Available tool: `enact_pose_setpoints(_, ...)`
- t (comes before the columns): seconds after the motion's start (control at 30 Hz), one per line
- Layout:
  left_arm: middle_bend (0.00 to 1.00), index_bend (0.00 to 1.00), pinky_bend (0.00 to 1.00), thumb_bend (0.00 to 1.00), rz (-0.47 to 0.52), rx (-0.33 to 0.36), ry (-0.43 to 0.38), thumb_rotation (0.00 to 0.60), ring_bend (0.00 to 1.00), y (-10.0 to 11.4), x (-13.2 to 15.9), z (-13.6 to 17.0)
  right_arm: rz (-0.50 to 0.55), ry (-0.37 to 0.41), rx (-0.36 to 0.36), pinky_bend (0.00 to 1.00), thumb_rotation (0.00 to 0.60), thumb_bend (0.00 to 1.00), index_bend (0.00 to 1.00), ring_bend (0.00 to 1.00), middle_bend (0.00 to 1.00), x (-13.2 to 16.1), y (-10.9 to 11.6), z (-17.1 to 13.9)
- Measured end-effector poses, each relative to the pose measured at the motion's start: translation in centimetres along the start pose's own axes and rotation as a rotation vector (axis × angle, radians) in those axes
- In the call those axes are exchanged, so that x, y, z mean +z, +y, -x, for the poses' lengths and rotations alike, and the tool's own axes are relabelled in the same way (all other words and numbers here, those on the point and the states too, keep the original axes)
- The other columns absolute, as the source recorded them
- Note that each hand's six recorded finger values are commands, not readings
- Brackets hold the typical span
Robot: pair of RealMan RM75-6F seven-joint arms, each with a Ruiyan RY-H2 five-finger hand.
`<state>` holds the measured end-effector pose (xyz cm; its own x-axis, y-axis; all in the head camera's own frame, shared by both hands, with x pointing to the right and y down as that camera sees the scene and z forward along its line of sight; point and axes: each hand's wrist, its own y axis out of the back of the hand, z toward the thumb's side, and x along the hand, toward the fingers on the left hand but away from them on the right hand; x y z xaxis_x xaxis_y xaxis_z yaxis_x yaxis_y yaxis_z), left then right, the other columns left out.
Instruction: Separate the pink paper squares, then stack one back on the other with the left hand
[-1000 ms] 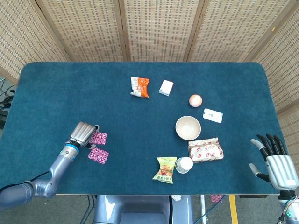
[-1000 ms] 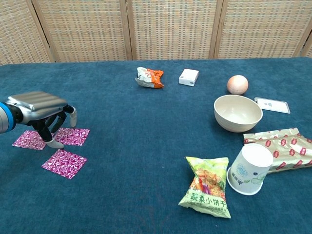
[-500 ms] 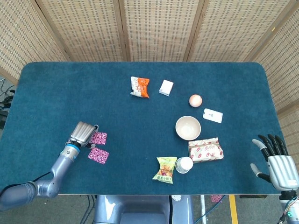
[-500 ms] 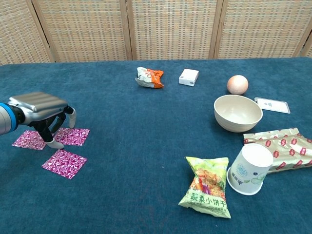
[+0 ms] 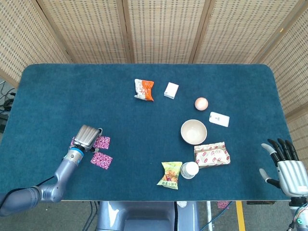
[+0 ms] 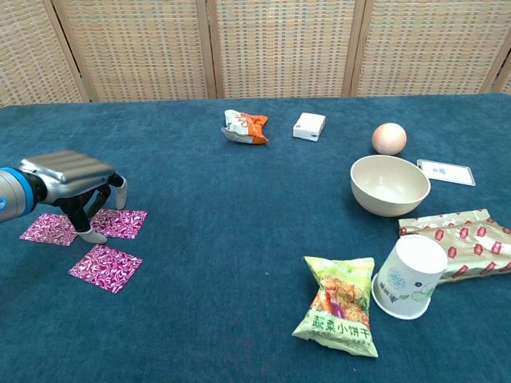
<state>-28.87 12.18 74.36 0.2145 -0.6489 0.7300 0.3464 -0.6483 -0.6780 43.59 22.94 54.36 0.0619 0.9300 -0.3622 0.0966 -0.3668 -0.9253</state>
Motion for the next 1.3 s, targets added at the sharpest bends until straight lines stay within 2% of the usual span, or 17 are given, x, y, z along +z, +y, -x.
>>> enact_pose_setpoints(1.3, 0.64, 0.44, 0.54, 0.25, 0.032, -0.001, 0.006, 0.497, 0.58, -0.35, 0.4, -0.01, 0.002, -0.01, -0.003, 0.0, 0.6, 0.32, 0.17, 0.0, 0.13, -0.36, 0.03, 0.03)
